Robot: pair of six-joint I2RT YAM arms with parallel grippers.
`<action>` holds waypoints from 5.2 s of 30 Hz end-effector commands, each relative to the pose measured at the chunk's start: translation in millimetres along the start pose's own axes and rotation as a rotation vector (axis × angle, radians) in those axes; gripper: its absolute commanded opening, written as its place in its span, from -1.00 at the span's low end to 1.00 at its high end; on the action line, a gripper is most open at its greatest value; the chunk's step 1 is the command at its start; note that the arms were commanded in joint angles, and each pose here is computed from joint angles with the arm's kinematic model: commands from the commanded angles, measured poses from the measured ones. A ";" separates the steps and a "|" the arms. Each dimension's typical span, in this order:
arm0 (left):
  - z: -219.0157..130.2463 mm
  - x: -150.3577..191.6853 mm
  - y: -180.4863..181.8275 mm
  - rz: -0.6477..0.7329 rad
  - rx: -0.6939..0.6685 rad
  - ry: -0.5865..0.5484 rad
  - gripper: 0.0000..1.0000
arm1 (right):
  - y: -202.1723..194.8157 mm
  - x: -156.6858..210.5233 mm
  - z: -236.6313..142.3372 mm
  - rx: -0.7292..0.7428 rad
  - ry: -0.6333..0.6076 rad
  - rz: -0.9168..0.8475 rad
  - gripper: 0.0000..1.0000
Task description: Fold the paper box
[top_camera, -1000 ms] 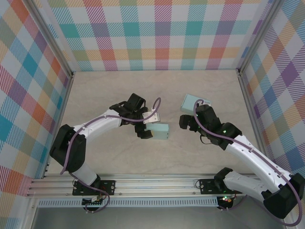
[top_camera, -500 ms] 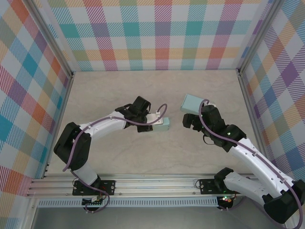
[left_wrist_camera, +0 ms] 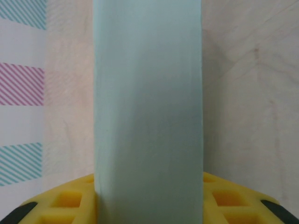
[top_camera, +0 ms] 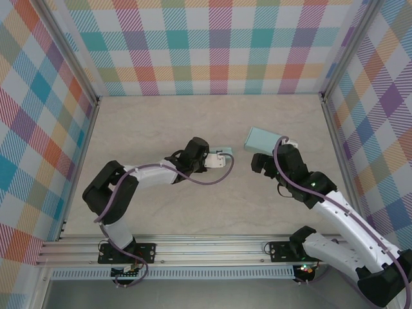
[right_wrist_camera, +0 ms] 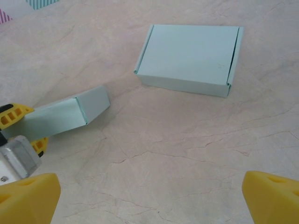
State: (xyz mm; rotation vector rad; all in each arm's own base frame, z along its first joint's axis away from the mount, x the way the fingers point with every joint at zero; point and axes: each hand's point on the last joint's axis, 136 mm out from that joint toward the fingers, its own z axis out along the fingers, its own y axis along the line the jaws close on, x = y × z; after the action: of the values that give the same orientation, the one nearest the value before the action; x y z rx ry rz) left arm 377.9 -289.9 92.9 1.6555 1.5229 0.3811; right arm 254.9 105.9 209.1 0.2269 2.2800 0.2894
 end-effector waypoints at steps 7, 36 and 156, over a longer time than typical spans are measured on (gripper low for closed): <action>24.2 13.7 -12.5 0.146 -0.036 0.057 -0.09 | -14.6 4.5 -2.9 0.045 -0.010 0.023 0.99; -137.1 32.9 81.8 -0.622 -0.414 0.052 1.00 | -33.8 -36.0 -3.5 0.158 -0.266 -0.104 0.99; -87.4 279.4 26.8 -1.485 -0.644 0.100 1.00 | -96.3 -29.3 170.5 -0.120 -0.316 -0.269 0.99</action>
State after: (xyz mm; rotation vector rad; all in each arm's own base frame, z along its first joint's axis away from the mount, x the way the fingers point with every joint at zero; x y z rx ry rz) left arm 386.0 2.5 69.2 -0.1615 2.0049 0.0966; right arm 389.0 27.3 81.8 -0.0649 1.9839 0.2237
